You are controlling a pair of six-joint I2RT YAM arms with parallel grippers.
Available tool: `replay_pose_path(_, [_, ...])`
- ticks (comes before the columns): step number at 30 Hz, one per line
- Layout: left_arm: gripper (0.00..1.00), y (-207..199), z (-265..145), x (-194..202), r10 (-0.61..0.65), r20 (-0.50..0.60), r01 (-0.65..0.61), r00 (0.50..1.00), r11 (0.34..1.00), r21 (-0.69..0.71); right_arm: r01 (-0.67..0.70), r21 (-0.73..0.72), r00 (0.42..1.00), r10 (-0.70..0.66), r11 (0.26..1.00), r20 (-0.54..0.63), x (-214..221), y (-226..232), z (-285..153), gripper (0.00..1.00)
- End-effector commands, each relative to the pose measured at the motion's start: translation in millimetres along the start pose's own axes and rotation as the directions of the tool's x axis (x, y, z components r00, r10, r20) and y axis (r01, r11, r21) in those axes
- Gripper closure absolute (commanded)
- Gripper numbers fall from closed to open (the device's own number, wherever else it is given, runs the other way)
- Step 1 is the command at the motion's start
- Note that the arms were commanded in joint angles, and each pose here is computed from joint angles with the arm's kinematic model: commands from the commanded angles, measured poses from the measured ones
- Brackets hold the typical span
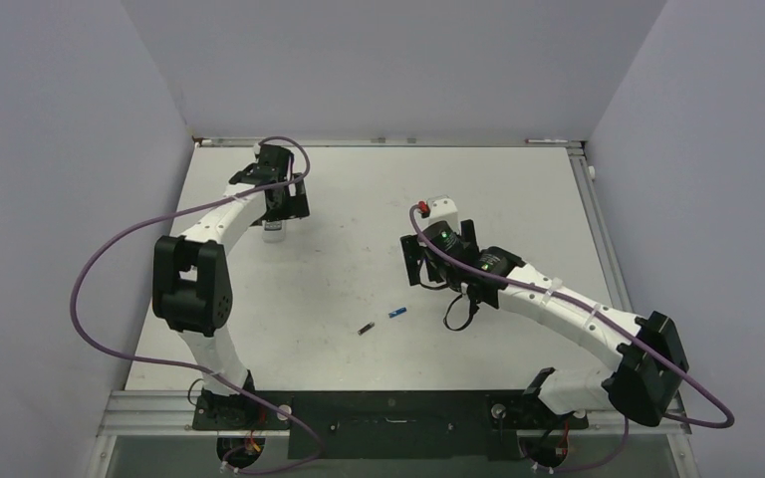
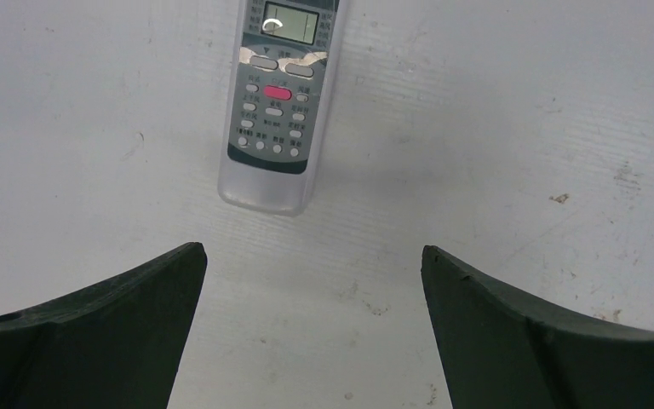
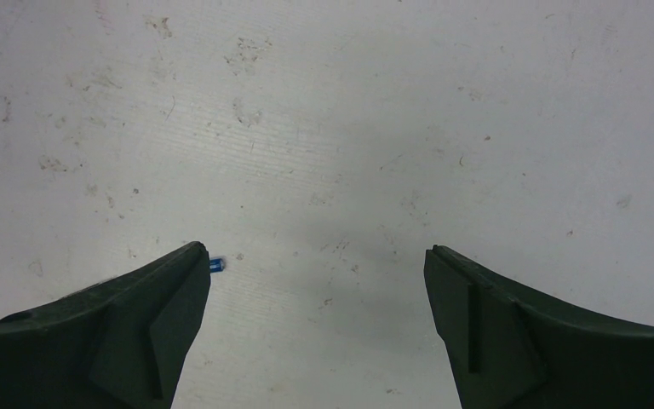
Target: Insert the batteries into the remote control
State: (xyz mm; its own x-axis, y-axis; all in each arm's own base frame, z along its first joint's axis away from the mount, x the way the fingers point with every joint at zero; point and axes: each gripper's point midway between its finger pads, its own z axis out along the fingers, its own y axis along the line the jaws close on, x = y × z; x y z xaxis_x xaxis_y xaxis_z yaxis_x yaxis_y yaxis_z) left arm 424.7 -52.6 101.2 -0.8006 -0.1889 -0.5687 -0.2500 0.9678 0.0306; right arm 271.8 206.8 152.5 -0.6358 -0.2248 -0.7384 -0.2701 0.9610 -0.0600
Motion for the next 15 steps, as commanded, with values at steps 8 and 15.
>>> replay_pose_path(8, [0.04, 8.5, 30.5, -32.3, 0.032, -0.006, -0.032, 0.999, 0.999, 0.015, -0.032, -0.018, 0.998, 0.033, 0.999, 0.055, -10.4, -5.6, -12.6, 0.03])
replay_pose_path(15, [0.04, 20.9, 53.3, -35.9, 0.046, -0.045, -0.045, 0.998, 0.999, 0.025, -0.038, -0.009, 0.997, 0.038, 0.999, 0.063, -12.9, -8.5, -14.9, 0.03])
